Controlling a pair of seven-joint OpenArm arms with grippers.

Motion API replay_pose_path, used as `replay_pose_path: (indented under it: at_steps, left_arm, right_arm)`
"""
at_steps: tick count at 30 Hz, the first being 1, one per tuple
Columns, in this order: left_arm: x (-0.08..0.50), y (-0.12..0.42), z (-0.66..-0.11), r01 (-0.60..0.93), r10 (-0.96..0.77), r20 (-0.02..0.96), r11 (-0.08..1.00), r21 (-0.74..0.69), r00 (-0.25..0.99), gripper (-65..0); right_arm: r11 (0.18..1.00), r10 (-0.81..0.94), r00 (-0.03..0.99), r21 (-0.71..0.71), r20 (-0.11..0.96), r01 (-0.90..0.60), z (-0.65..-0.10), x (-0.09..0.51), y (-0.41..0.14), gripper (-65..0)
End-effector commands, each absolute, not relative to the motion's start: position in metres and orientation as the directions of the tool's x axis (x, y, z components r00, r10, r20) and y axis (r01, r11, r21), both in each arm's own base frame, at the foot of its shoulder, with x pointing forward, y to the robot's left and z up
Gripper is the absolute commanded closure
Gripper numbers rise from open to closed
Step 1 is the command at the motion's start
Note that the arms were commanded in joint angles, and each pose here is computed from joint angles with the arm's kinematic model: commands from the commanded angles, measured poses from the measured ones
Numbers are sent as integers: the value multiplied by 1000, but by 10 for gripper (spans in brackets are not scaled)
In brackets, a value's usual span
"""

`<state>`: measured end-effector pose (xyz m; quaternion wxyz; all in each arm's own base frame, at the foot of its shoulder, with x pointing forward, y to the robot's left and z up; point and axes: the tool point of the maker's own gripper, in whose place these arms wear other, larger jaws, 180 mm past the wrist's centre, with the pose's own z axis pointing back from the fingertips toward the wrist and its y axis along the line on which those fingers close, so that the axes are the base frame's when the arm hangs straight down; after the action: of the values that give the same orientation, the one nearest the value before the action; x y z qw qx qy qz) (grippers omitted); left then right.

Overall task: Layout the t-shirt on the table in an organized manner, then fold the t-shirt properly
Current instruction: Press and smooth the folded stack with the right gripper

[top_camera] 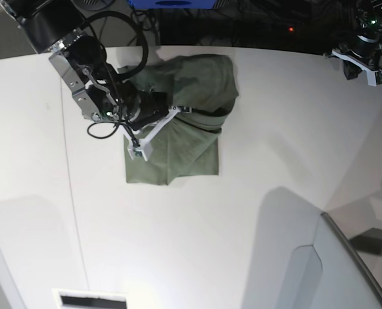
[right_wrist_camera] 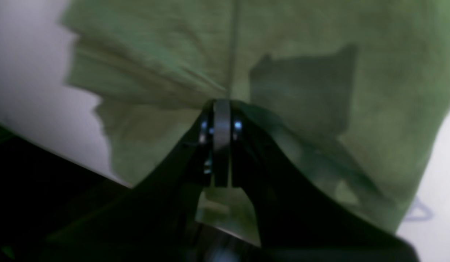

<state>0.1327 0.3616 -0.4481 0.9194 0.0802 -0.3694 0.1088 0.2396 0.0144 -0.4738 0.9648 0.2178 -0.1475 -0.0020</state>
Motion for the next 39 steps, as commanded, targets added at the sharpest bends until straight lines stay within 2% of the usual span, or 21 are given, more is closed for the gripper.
replay_pose_path:
  at_steps: [1, 7, 22, 29, 34, 39]
  left_arm:
    - [137, 366, -440, -250, 122, 717, 965, 75, 686, 0]
    - [137, 365, -442, -250, 125, 715, 966, 71, 687, 0]
    - [137, 364, -442, -252, 130, 716, 966, 66, 686, 0]
    - [137, 364, -442, -250, 130, 716, 966, 65, 686, 0]
    - [137, 364, -443, -250, 128, 714, 966, 68, 688, 0]
    - [142, 362, -442, -249, 132, 720, 967, 59, 682, 0]
  right_arm:
    - [900, -76, 944, 430, 320, -73, -466, 252, 17, -2]
    - [899, -76, 944, 432, 321, -75, -466, 258, 20, -2]
    - [857, -75, 940, 504, 333, -110, -444, 305, 89, -2]
    - [849, -75, 905, 503, 418, -162, -429, 351, 109, -2]
    - [821, -11, 871, 502, 492, -272, -408, 363, 117, 0]
    - [795, 30, 793, 466, 609, -388, -379, 369, 89, 0]
